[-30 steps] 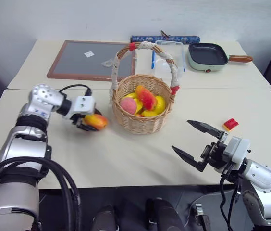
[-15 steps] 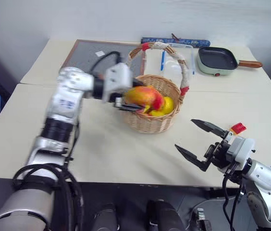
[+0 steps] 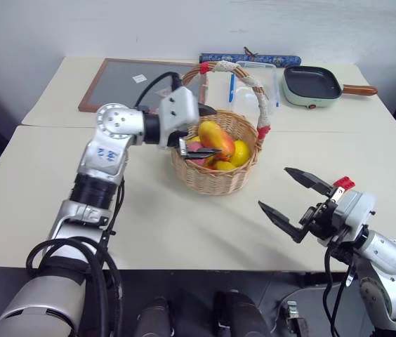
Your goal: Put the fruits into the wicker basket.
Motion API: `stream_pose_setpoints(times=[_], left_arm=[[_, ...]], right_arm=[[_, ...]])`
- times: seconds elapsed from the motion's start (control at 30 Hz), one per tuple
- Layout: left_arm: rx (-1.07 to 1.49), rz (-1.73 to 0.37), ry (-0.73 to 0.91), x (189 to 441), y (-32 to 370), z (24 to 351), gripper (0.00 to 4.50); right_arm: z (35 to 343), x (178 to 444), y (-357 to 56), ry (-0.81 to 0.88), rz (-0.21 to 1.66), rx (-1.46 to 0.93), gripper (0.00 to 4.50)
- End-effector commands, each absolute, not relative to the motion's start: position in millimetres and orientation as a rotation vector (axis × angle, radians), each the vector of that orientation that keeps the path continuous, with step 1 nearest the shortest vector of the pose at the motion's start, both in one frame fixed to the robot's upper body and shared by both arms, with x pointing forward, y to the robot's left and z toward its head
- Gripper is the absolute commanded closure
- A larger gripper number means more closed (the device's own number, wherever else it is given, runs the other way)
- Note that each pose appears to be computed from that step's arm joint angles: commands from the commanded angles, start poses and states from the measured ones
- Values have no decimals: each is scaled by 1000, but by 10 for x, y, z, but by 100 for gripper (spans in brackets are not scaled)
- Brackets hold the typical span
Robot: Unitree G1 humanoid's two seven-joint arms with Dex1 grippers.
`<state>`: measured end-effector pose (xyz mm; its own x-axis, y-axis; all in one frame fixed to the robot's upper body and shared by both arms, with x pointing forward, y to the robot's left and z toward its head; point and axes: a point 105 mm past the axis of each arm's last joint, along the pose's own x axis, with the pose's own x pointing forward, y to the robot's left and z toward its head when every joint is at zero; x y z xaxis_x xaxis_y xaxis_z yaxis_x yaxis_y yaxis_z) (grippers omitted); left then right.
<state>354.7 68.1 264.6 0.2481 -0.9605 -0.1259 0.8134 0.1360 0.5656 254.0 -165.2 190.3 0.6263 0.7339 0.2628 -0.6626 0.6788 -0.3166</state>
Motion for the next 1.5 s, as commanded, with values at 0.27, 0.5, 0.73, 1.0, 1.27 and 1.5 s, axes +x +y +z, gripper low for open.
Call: stream_pose_setpoints(times=[0.27, 0.5, 0.73, 1.0, 1.27, 1.5], left_arm=[[337, -1236, -250, 2943, 1721, 2719, 3], [82, -1141, -111, 2628, 2032, 2325, 3], [44, -1096, -98, 2460, 2060, 2229, 0], [58, -1129, -162, 2521, 1913, 2322, 0], [15, -1190, -234, 2801, 1657, 2317, 0], [-6, -1293, -220, 2973, 1446, 2230, 0]], right_arm=[[2289, 3490, -1986, -321, 856, -143, 0], [2445, 3933, -1544, -276, 1074, -66, 0], [2503, 3963, -1240, -198, 1276, -70, 92], [2475, 3845, -1377, -146, 1344, -94, 371], [2676, 3453, -1897, -314, 1078, -46, 429], [2729, 3005, -2494, -430, 592, -66, 429]])
